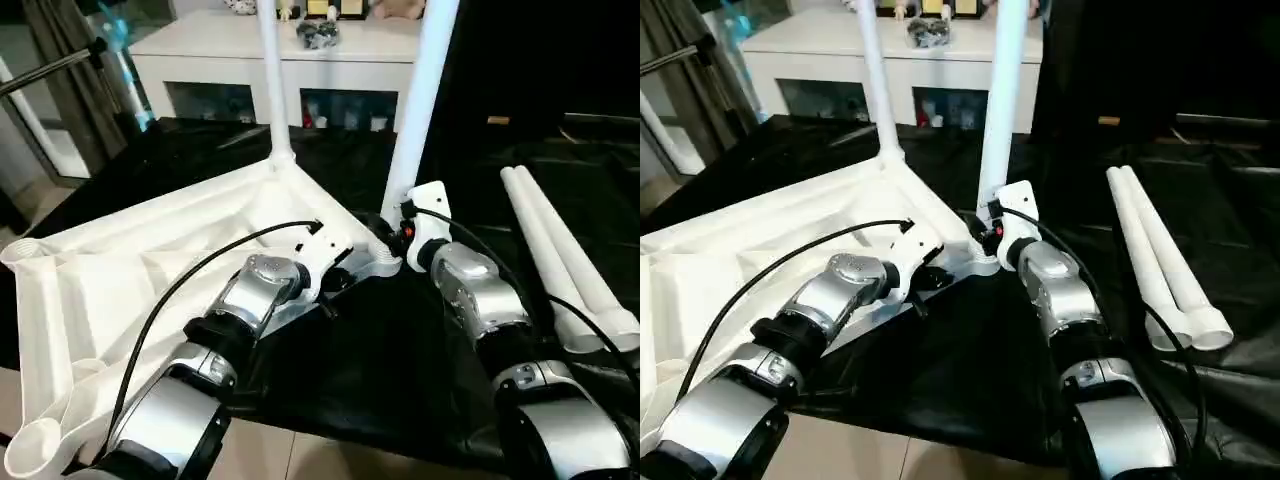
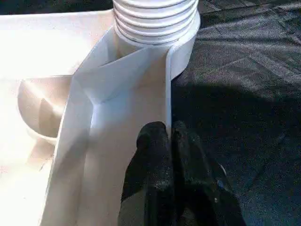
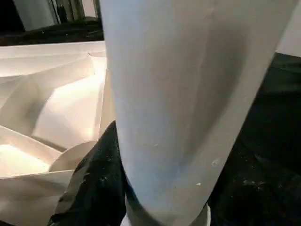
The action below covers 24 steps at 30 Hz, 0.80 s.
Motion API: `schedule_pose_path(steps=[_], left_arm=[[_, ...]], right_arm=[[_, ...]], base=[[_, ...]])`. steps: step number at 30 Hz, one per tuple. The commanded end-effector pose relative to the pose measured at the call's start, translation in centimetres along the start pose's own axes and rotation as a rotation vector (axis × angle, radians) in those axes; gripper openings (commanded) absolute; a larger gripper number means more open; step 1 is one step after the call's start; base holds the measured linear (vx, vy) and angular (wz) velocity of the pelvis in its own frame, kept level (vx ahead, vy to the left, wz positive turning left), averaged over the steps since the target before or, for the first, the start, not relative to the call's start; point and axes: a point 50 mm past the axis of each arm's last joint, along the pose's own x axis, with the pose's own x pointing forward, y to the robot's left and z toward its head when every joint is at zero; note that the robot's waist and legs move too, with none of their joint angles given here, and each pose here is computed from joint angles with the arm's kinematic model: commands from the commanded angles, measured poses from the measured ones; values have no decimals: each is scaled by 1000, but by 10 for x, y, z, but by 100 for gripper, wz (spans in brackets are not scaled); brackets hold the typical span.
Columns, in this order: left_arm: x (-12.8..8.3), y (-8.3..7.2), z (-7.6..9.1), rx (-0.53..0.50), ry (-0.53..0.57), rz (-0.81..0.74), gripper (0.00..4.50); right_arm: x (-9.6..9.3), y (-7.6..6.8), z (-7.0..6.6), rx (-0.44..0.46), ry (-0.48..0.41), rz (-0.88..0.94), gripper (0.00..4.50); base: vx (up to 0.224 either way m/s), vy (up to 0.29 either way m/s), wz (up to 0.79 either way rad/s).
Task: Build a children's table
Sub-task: Rotate leg to tighten
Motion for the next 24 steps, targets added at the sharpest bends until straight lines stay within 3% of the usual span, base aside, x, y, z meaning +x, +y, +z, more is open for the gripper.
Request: schedule_pose_path(steps=[1, 3, 4, 6, 10, 16, 18, 19, 21, 24], left_arm=[[0, 1, 25, 42, -76, 24, 0], [0, 1, 25, 44, -78, 17, 0], [-1, 0, 25, 47, -83, 7, 0], [-1, 0, 26, 54, -90, -9, 0], [-5, -1, 28, 77, -119, -58, 0], [-15, -3, 27, 109, -151, -172, 0], [-20, -3, 24, 126, -155, -210, 0], [-20, -3, 24, 129, -156, -214, 0], [-26, -5, 19, 164, -152, -279, 0], [-30, -6, 16, 178, -158, -327, 0]], right_arm=[[-4, 34, -73, 80, 311, 118, 186], [-3, 35, -70, 85, 300, 126, 186], [-2, 34, -67, 91, 286, 129, 242], [0, 34, -61, 87, 263, 135, 242], [3, 32, -51, 69, 222, 147, 285], [3, 23, -20, 9, 117, 211, 333], [-2, 19, -6, -28, 74, 266, 350], [-2, 19, -4, -34, 71, 272, 355], [-15, 17, 10, -122, 33, 380, 371], [-26, 15, 14, -154, 40, 459, 371]], base=[[0, 0, 0], [0, 0, 0], [0, 0, 0], [0, 0, 0], [0, 0, 0], [0, 0, 0], [32, -21, 5], [52, -30, 8], [69, -21, 4], [46, -13, 2]])
